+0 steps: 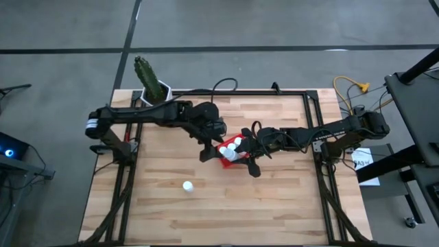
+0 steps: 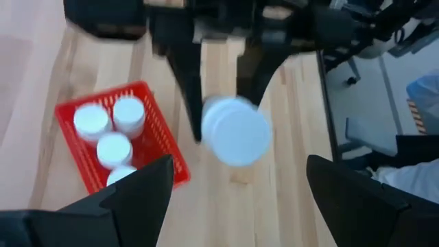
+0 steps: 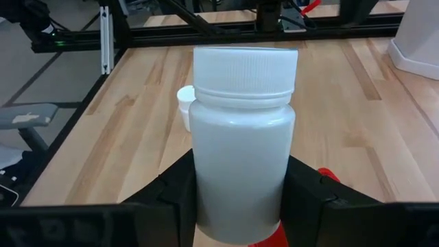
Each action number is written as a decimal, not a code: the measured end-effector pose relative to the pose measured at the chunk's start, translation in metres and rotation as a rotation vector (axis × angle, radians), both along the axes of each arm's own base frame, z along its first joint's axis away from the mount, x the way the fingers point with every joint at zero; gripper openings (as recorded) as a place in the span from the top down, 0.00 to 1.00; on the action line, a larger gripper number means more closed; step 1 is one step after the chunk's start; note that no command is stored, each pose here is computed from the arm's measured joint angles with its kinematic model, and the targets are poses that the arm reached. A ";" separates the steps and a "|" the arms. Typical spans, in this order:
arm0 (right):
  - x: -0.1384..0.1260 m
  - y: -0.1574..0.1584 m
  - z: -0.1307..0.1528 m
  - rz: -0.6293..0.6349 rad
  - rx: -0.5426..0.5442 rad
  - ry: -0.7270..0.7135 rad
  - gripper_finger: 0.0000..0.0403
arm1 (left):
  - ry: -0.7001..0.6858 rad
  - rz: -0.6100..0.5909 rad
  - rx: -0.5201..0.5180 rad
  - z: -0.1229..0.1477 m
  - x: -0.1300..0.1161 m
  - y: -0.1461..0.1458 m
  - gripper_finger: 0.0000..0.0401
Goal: Pick and place pill bottles into a basket
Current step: Put the white pill bottle into the red bin
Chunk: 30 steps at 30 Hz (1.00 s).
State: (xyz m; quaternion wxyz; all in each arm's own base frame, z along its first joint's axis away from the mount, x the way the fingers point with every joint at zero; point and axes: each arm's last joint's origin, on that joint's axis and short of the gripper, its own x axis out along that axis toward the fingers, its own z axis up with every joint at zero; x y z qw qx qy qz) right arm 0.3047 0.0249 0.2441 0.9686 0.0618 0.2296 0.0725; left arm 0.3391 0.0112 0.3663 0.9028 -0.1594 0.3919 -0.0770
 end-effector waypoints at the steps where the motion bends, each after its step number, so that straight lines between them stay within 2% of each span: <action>1: 0.000 0.000 0.000 0.000 0.000 0.001 0.66 | -0.007 -0.001 0.001 0.001 0.001 0.000 0.22; 12: 0.000 0.000 -0.001 -0.001 -0.001 0.007 0.66 | 0.020 0.004 0.143 -0.009 0.008 0.000 0.22; 16: -0.001 -0.001 -0.001 -0.003 -0.001 0.014 0.66 | 0.037 -0.014 0.162 -0.017 0.014 -0.001 0.22; 24: 0.000 -0.004 -0.002 -0.016 0.005 0.018 0.66 | 0.026 -0.013 0.246 -0.014 0.012 -0.007 0.22; 30: 0.000 -0.004 -0.001 -0.018 0.006 0.011 0.66 | 0.012 -0.027 0.258 -0.008 0.011 -0.015 0.22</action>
